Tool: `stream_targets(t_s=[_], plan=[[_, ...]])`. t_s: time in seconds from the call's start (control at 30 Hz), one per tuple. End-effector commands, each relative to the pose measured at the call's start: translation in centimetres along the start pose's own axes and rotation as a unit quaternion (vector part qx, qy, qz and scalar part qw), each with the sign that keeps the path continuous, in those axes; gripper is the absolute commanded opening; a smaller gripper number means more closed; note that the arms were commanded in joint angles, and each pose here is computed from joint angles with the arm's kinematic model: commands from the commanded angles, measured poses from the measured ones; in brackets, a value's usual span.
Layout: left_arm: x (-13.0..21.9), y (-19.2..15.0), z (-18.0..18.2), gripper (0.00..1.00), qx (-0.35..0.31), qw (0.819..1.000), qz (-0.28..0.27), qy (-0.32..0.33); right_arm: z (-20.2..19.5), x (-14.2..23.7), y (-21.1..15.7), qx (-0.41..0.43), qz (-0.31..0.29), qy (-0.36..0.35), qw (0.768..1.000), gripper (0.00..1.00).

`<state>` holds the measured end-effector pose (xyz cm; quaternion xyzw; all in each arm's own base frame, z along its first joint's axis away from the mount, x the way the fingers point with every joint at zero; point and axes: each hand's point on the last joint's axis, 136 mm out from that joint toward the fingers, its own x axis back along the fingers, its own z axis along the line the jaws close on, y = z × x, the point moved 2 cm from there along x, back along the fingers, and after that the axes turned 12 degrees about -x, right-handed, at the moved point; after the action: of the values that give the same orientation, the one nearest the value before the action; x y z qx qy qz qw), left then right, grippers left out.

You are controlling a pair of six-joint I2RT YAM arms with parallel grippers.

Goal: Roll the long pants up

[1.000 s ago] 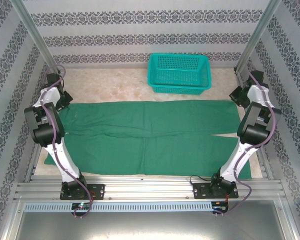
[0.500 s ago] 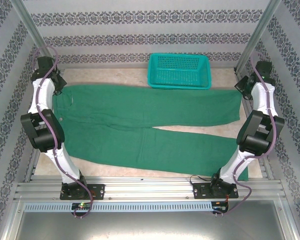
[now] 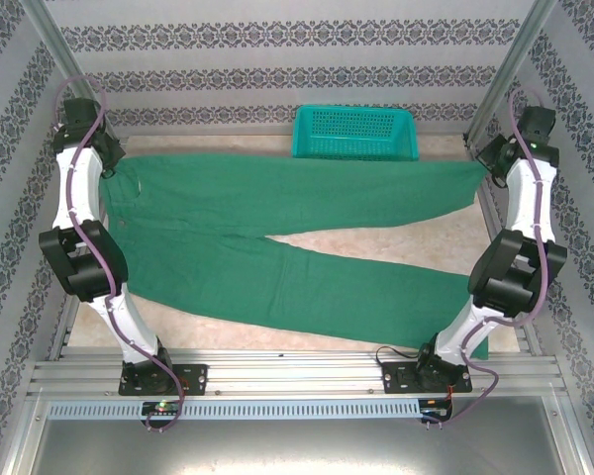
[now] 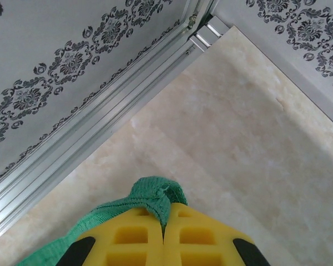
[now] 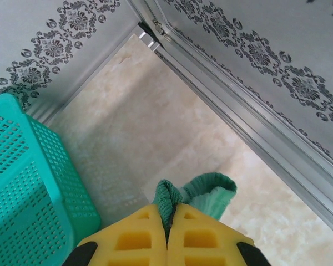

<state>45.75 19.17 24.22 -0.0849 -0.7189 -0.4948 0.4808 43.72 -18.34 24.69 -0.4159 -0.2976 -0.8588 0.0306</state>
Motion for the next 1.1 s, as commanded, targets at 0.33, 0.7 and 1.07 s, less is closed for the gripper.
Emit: stream_targets(t_s=[0.33, 0.7, 1.07], plan=[[5.0, -1.7, 5.5, 0.00, 0.059, 0.997, -0.051, 0.032, -5.8, 8.0, -2.5, -0.046, -0.074, 0.002, 0.996, 0.00], [6.3, -7.0, 10.1, 0.00, 0.138, 0.987, -0.055, 0.058, -11.3, 11.9, -7.2, -0.080, -0.114, -0.015, 0.990, 0.00], [5.2, -13.4, 13.7, 0.00, 0.226, 0.969, -0.032, 0.094, -20.0, 12.9, -12.6, -0.198, -0.193, -0.089, 0.957, 0.00]])
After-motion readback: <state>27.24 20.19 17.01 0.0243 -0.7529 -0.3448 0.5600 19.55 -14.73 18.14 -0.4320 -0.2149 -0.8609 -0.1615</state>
